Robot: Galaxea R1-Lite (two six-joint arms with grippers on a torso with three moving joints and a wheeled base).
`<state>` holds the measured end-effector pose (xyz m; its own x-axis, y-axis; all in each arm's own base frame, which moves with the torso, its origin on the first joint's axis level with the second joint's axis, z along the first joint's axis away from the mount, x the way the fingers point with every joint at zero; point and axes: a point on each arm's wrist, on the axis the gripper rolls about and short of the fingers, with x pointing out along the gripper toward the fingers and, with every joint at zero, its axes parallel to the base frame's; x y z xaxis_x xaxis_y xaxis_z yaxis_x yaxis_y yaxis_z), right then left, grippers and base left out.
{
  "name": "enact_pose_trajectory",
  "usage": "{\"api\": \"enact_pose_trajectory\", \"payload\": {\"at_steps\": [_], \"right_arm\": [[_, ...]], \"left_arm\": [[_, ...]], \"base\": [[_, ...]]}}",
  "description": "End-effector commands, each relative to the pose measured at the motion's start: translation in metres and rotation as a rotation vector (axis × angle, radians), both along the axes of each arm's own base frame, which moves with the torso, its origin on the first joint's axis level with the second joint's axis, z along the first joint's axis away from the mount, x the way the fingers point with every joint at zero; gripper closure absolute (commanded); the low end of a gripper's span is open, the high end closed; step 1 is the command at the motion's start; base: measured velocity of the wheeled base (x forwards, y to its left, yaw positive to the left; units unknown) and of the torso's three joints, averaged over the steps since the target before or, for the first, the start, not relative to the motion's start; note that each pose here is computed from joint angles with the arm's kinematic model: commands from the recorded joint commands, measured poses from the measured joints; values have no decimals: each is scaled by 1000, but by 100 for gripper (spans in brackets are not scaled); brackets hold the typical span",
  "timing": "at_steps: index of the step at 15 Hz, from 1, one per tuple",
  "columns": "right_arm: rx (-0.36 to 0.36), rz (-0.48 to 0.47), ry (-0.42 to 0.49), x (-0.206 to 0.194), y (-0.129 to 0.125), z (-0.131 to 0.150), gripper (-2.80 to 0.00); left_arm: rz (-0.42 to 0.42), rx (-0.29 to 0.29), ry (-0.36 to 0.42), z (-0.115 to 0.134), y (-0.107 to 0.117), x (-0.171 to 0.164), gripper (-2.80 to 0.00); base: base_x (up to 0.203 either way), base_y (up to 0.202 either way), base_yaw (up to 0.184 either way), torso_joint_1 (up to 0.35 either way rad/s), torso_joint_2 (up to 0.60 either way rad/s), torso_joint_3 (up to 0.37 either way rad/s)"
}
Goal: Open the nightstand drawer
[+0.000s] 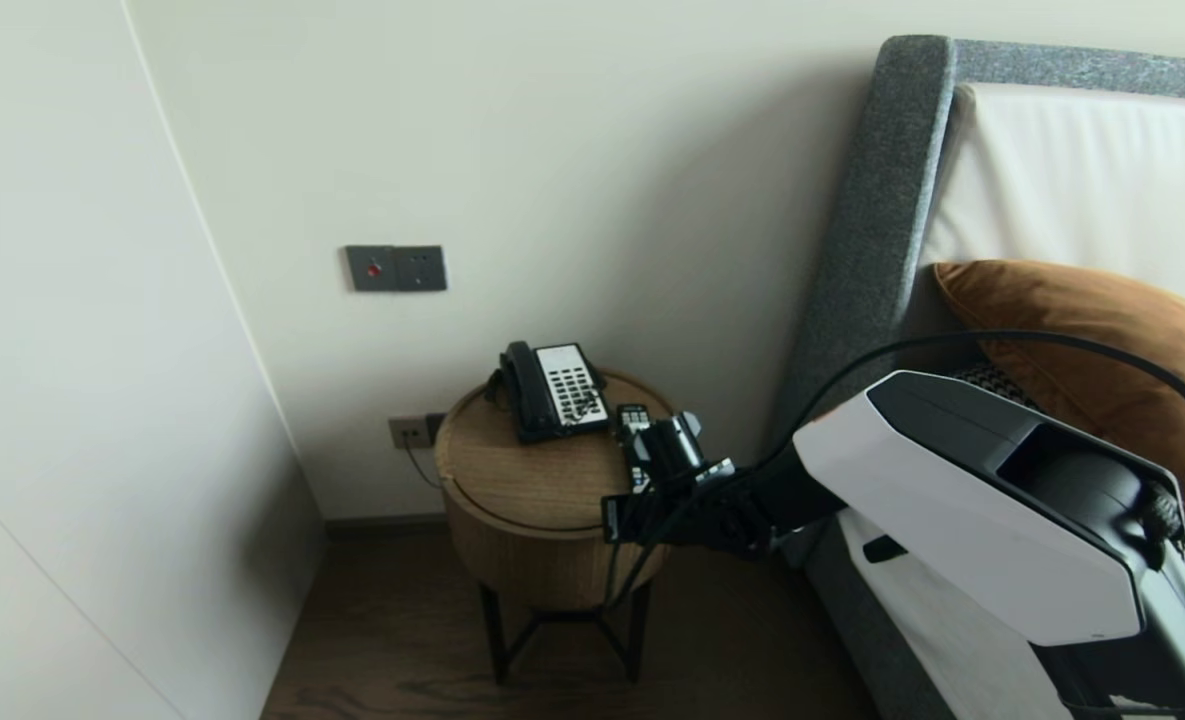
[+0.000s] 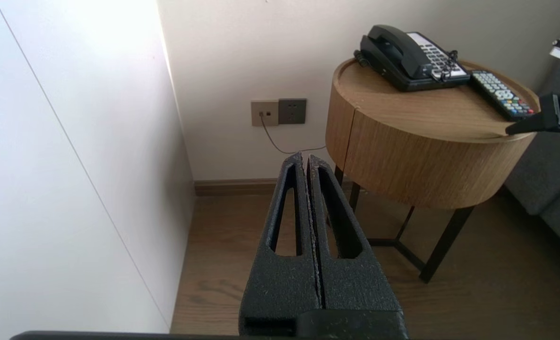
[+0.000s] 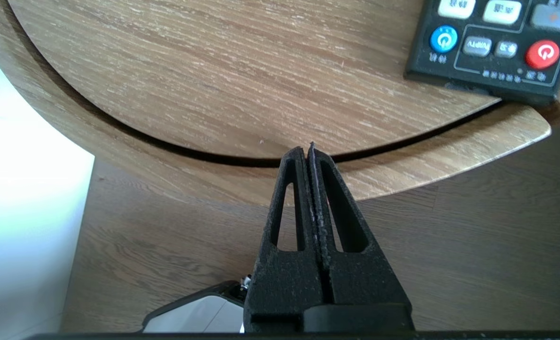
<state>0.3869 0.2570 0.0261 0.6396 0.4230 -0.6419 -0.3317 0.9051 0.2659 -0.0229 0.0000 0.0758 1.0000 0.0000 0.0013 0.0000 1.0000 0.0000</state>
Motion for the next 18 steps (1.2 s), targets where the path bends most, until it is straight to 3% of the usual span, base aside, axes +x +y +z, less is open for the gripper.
{"api": "enact_pose_trajectory", "payload": {"at_steps": [1, 18], "right_arm": [[0, 6, 2, -5, 1, 1, 0], [-20, 55, 34, -38, 4, -10, 0]], "left_arm": [[0, 0, 1, 0, 0, 0, 0], [0, 0, -1, 0, 0, 0, 0]], "base": [[0, 0, 0, 0, 0, 0], [0, 0, 0, 0, 0, 0]]}}
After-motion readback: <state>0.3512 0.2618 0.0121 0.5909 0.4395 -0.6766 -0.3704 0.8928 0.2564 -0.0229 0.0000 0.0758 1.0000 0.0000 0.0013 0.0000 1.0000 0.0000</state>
